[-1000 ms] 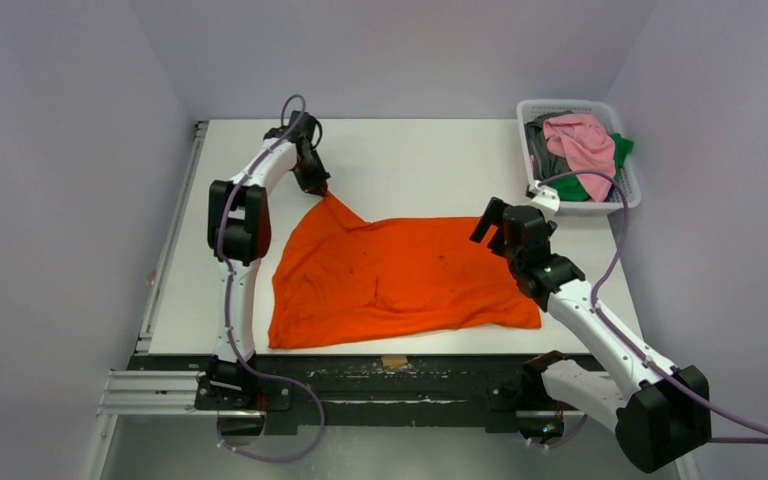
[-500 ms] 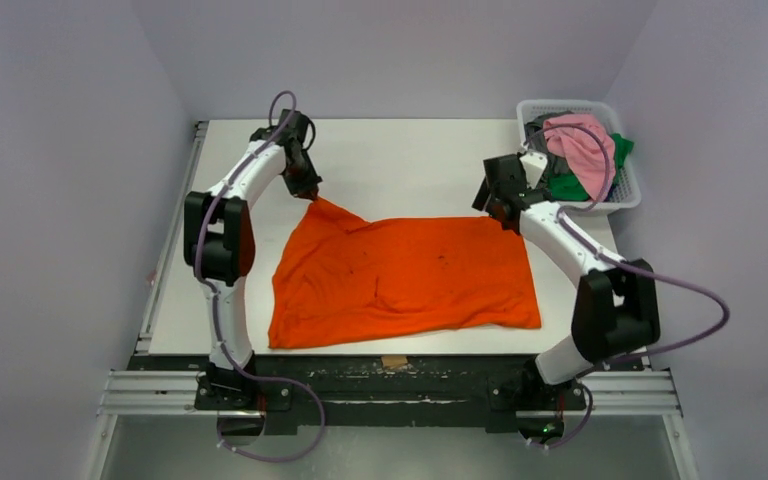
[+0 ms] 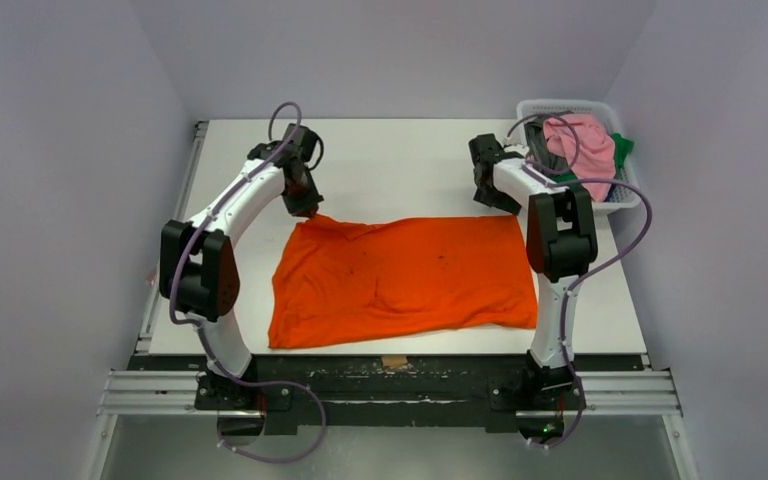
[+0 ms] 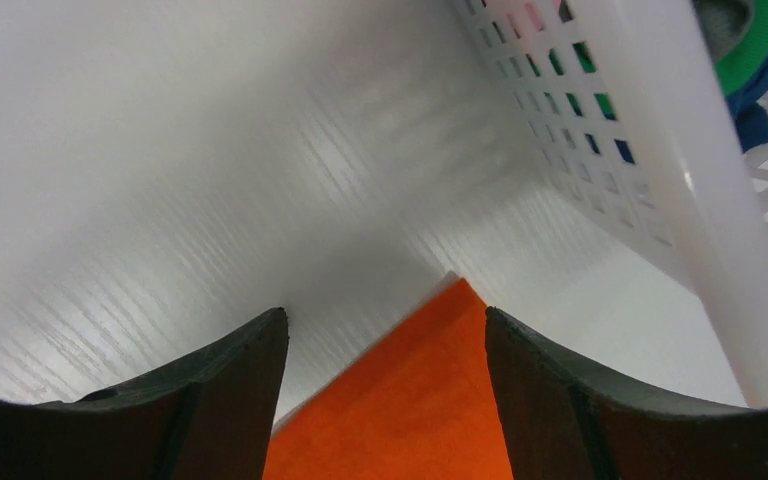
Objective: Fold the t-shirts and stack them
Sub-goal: Grab the side of the flattened tshirt furthest away from the robot with both arms, then fold the other side of the tshirt into a rectangle
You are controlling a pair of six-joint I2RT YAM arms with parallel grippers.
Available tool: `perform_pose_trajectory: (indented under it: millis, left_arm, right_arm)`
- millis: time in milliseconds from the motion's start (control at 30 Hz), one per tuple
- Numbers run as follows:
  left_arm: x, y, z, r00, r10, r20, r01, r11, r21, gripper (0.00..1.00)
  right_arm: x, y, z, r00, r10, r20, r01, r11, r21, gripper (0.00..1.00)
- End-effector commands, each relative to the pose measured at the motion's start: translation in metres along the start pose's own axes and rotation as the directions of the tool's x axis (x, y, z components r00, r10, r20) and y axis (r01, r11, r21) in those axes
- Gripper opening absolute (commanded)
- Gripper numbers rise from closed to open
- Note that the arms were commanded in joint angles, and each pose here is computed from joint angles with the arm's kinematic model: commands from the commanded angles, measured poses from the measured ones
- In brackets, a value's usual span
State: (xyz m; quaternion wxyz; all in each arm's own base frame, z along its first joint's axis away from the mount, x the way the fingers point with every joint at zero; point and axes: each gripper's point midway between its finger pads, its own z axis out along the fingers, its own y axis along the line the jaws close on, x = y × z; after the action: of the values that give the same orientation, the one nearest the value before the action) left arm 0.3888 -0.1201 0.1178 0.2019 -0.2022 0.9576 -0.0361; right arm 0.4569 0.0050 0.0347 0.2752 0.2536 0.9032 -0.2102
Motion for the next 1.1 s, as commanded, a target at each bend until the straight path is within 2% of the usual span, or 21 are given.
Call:
perform_pose_trajectory:
  millis: [0,333,533,700,733,1067]
  left_arm:
    - [-0.001,0.007,-0.033,0.995,-0.021,0.095,0.022,1.000,-0.015,0.00]
    - [0.020,0.014,-0.058,0.991,-0.019,0.133,0.021,1.000,-0.009,0.00]
    - [0.030,0.022,-0.059,0.991,-0.024,0.133,0.026,1.000,-0.011,0.00]
    - [0.035,0.022,-0.057,0.993,-0.023,0.116,0.024,1.000,-0.007,0.00]
    - [0.036,0.023,-0.057,0.993,-0.022,0.114,0.023,1.000,-0.006,0.00]
    - [0.060,0.042,-0.073,0.993,-0.051,0.107,0.050,0.999,0.017,0.00]
  right_arm:
    - [-0.010,-0.016,-0.002,1.000,0.000,0.003,0.000,0.997,0.076,0.69]
    - [0.016,-0.038,-0.006,0.999,0.023,-0.024,-0.020,0.993,0.118,0.59]
    - [0.029,-0.034,0.000,0.998,0.048,-0.047,-0.043,0.994,0.105,0.30]
    - [0.022,-0.032,-0.002,0.997,0.073,-0.026,-0.071,0.993,0.093,0.09]
    - [0.019,-0.032,-0.002,0.997,0.079,-0.016,-0.077,0.993,0.092,0.00]
    - [-0.013,-0.049,-0.043,0.987,0.111,0.118,-0.110,0.994,-0.012,0.00]
